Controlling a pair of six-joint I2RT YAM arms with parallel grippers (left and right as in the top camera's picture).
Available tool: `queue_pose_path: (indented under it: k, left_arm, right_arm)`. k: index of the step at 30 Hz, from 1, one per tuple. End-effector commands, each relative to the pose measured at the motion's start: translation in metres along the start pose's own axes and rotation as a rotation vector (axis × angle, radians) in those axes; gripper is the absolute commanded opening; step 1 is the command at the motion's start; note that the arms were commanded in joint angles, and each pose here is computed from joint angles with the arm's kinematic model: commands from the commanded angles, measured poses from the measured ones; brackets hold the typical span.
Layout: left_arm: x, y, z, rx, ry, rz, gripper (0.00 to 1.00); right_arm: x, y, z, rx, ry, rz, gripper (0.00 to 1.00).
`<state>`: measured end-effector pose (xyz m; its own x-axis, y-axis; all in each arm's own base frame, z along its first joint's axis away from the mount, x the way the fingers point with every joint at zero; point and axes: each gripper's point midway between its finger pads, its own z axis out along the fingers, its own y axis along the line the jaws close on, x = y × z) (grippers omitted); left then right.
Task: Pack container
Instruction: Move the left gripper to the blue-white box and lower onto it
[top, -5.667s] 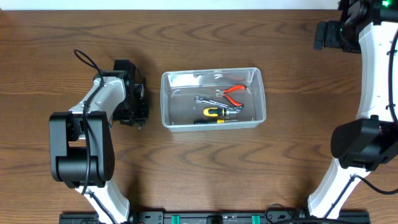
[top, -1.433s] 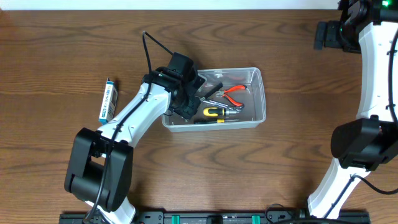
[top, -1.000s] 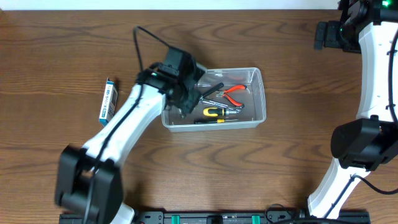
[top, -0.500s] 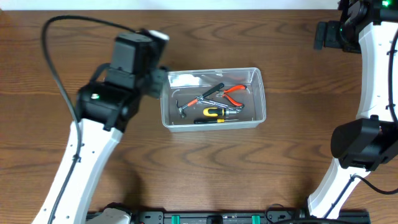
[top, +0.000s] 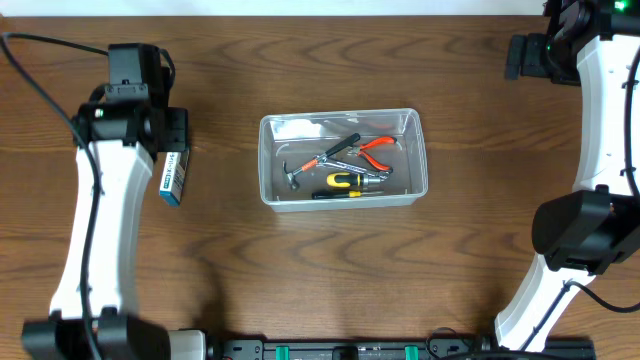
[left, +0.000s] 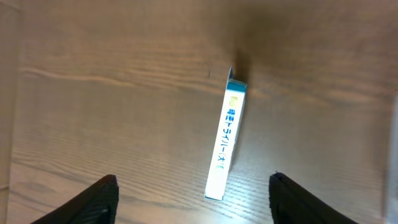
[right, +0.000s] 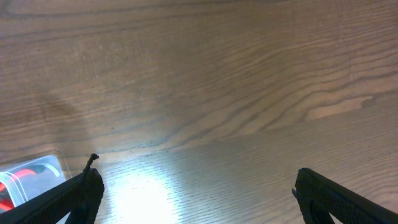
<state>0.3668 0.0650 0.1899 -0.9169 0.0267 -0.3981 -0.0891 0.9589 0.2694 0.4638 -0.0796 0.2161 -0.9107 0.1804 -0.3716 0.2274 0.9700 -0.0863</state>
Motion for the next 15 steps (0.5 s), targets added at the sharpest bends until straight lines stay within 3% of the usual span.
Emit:
queue_pose_path:
  k: [1, 7, 15]
  left_arm:
    - [0.008, -0.005, 0.028, 0.027, 0.083, 0.039, 0.70]
    - [0.026, -0.012, 0.073, 0.057, 0.215, 0.086, 0.75]
    - [0.044, -0.027, 0.106, 0.170, 0.309, 0.062, 0.75]
  right_arm:
    - [-0.003, -0.001, -0.003, 0.007, -0.012, -0.001, 0.99]
    - [-0.003, -0.001, -0.003, 0.006, -0.012, -0.001, 0.99]
    - [-0.003, -0.001, -0.003, 0.006, -0.012, -0.001, 0.99]
